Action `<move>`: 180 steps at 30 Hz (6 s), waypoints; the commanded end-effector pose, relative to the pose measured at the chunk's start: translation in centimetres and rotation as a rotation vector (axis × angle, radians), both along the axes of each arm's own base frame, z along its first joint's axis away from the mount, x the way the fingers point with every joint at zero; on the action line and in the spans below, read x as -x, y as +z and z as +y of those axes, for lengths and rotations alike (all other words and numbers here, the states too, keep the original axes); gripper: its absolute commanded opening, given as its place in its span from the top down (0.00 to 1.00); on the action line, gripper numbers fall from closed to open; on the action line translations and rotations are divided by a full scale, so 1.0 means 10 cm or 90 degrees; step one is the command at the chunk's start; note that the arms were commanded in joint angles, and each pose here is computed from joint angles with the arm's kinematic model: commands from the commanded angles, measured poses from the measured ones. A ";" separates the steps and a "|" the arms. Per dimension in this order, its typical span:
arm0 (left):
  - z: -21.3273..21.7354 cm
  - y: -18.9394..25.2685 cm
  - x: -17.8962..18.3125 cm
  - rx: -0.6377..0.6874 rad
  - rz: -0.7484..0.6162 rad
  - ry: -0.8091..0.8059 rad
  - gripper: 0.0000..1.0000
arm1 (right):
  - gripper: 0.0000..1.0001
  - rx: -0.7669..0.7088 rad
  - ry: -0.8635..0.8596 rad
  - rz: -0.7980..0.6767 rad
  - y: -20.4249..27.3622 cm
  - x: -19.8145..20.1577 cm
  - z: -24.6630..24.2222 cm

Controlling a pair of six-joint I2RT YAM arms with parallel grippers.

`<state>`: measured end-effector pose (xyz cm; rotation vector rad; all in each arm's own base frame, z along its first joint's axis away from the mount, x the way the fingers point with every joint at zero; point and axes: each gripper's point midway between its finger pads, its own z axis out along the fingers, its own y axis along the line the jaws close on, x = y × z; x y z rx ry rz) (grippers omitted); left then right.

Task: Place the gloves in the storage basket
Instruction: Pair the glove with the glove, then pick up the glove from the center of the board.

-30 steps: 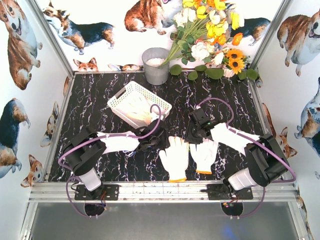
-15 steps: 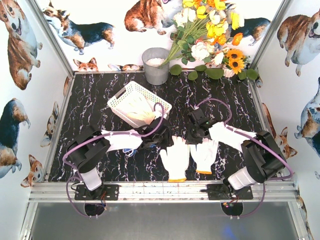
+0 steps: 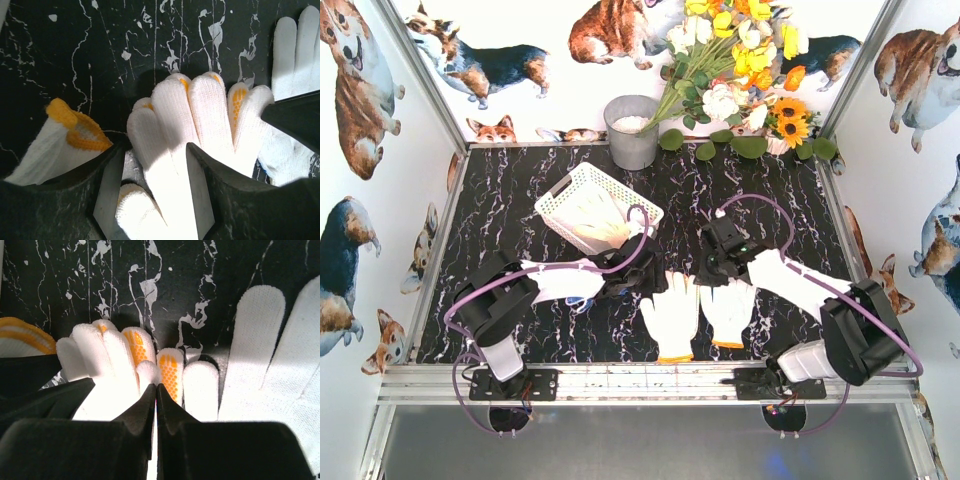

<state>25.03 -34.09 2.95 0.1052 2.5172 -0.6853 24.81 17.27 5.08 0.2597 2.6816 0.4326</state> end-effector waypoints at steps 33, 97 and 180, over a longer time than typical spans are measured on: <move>0.03 -0.02 -0.16 -0.021 -0.033 0.008 0.83 | 1.00 0.030 -0.027 -0.020 -0.16 -0.26 -0.09; 0.08 -0.36 1.43 0.007 0.106 -0.112 0.84 | 0.56 -0.316 -0.008 0.179 -0.30 1.44 0.47; 0.40 0.35 1.16 -0.125 -0.223 -0.211 0.40 | 0.94 -0.405 -0.121 0.252 -0.06 1.25 0.80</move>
